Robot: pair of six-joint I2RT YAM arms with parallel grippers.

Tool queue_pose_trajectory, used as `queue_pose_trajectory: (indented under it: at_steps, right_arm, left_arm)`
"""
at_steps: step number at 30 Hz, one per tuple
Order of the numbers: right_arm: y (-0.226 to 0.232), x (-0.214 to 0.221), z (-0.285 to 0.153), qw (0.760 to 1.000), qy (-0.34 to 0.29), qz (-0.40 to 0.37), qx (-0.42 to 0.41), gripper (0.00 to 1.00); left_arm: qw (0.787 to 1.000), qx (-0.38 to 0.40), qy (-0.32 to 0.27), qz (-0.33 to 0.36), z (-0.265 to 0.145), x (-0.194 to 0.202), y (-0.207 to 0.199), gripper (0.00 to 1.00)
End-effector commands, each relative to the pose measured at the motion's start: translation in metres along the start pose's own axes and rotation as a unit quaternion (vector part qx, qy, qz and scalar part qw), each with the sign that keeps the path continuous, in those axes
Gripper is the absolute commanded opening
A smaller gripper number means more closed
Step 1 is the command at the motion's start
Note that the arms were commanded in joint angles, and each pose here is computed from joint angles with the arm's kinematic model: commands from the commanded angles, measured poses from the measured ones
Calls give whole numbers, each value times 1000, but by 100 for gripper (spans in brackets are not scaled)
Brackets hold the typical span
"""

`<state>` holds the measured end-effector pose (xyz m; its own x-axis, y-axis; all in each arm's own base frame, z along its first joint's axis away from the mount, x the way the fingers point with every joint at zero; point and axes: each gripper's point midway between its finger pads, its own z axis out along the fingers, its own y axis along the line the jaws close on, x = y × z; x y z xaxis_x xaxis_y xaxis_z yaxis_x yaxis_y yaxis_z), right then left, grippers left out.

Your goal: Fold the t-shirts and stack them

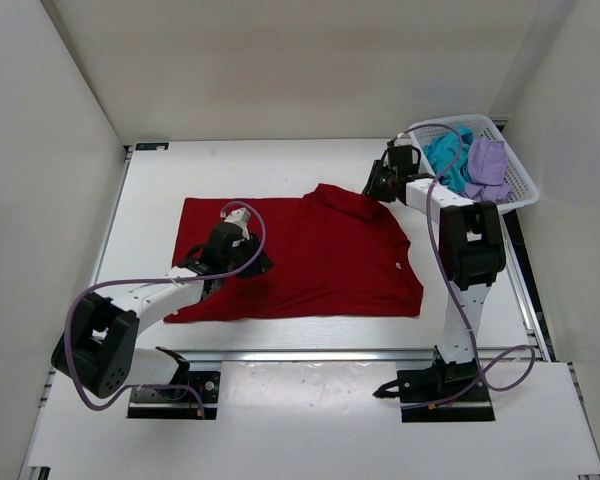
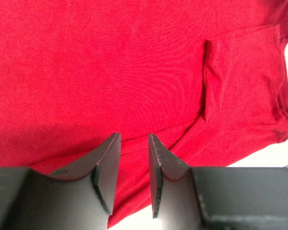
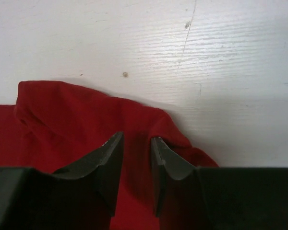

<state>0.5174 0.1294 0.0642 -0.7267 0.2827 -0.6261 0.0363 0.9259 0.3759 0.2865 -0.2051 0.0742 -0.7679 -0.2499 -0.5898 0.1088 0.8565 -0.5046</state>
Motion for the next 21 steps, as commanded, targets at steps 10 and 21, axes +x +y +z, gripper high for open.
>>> queue_pose_trajectory:
  at_steps: [10,21]
  right_arm:
    - [-13,-24,4,1000,-22,-4,5,17]
    - [68,-46,-61,972,-156,-143,-102,0]
  left_arm:
    - [1000,11,-12,5,-1,-13,-8,41]
    - [1000,13,-18,4,-2,-17,-8,41]
